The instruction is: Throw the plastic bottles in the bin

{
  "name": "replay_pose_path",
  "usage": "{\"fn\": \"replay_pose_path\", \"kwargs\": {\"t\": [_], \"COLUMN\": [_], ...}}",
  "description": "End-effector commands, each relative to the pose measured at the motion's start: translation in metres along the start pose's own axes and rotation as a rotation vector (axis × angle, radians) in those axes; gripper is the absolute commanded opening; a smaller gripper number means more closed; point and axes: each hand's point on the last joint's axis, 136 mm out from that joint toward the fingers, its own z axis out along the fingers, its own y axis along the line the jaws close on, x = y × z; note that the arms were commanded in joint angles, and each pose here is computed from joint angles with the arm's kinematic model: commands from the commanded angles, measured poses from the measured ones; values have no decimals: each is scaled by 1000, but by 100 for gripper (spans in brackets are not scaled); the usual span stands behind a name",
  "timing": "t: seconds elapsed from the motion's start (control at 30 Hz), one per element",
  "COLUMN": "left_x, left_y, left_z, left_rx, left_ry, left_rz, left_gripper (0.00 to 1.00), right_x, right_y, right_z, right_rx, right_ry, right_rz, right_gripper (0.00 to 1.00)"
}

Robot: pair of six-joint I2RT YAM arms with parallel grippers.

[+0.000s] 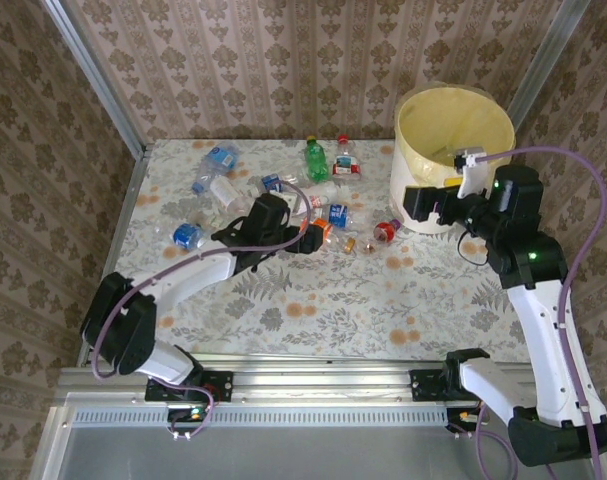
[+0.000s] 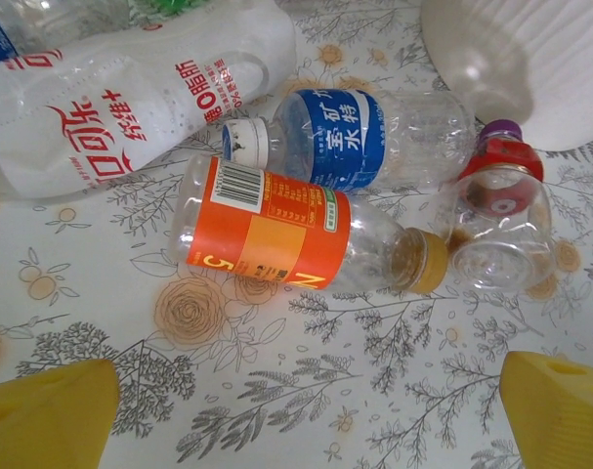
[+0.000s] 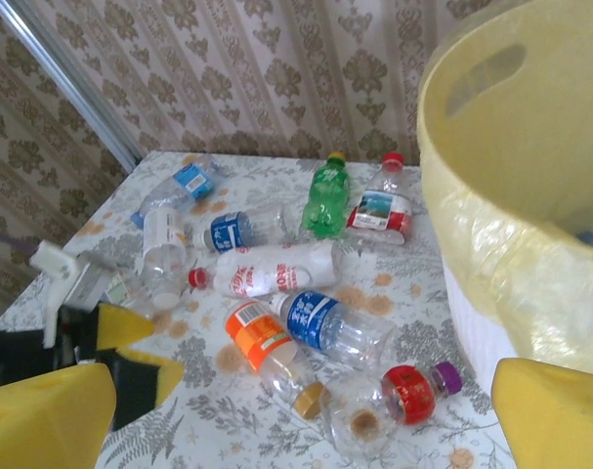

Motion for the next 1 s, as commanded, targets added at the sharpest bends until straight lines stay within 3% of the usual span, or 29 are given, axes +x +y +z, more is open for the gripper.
{"fn": "replay_pose_path", "kwargs": {"t": [0.0, 0.53, 0.97], "left_x": [-4, -16, 0], "left_y": [-2, 0, 3], "left_z": [10, 69, 102], "left_rx": [-9, -121, -146], "left_ry": [45, 164, 248], "left_rz": [-59, -122, -145], "left_gripper": [100, 100, 98], "right_x": [11, 51, 59], "right_y": [9, 7, 7], "right_z": [-2, 4, 6], "right_rx": [-37, -28, -31], "right_ry": [9, 68, 84], "right_rz": [17, 28, 22], "right_gripper": [100, 100, 100]}}
